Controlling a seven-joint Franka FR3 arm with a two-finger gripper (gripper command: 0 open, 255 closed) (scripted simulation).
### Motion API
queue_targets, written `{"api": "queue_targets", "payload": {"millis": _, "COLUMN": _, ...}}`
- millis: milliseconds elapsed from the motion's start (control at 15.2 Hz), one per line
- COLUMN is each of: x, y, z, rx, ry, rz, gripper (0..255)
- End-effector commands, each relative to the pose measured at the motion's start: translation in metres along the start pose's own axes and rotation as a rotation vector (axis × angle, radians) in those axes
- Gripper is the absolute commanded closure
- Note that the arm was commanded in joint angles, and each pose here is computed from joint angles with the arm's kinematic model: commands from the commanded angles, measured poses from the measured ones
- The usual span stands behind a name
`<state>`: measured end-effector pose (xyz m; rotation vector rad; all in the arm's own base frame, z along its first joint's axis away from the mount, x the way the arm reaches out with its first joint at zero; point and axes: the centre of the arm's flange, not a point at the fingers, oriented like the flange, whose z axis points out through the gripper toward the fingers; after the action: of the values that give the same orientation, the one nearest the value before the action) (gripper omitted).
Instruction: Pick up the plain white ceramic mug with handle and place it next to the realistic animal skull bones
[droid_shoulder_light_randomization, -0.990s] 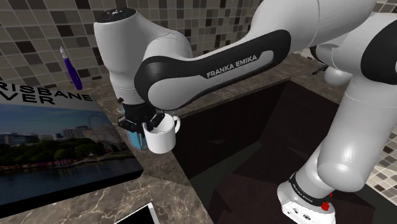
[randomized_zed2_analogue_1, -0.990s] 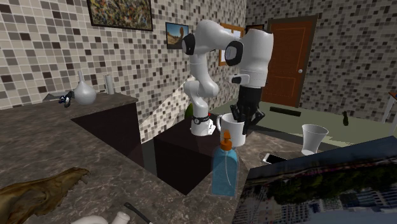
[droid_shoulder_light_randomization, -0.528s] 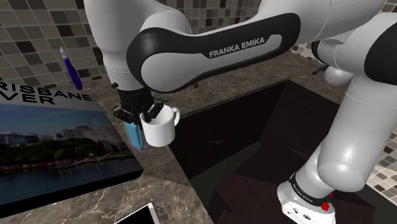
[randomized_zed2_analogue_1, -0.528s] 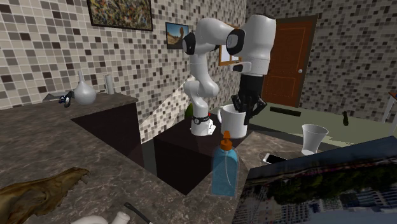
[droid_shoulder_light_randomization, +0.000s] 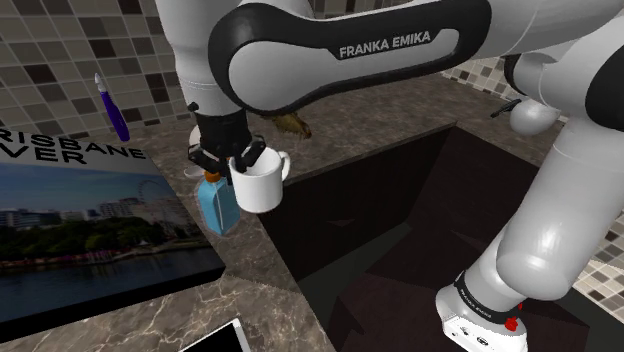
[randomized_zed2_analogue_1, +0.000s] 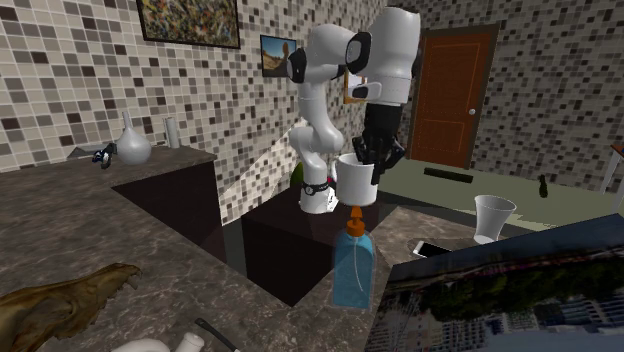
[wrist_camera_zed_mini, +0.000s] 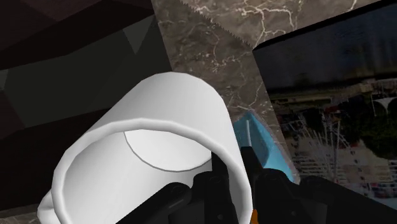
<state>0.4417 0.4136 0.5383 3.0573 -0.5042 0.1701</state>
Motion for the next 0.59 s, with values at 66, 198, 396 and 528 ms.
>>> {"api": "queue_targets", "payload": {"millis": 66, "x": 0.024, "y": 0.030, "z": 0.002, "rx": 0.000, "ry": 0.000, "rz": -0.001, "gripper": 255}}
{"api": "queue_targets", "payload": {"millis": 198, "x": 0.041, "y": 0.050, "z": 0.005, "rx": 0.000, "ry": 0.000, "rz": -0.001, "gripper": 255}}
{"api": "queue_targets", "payload": {"millis": 396, "x": 0.066, "y": 0.080, "z": 0.008, "rx": 0.000, "ry": 0.000, "rz": -0.001, "gripper": 255}}
{"api": "queue_targets", "payload": {"millis": 528, "x": 0.083, "y": 0.101, "z": 0.010, "rx": 0.000, "ry": 0.000, "rz": -0.001, "gripper": 255}}
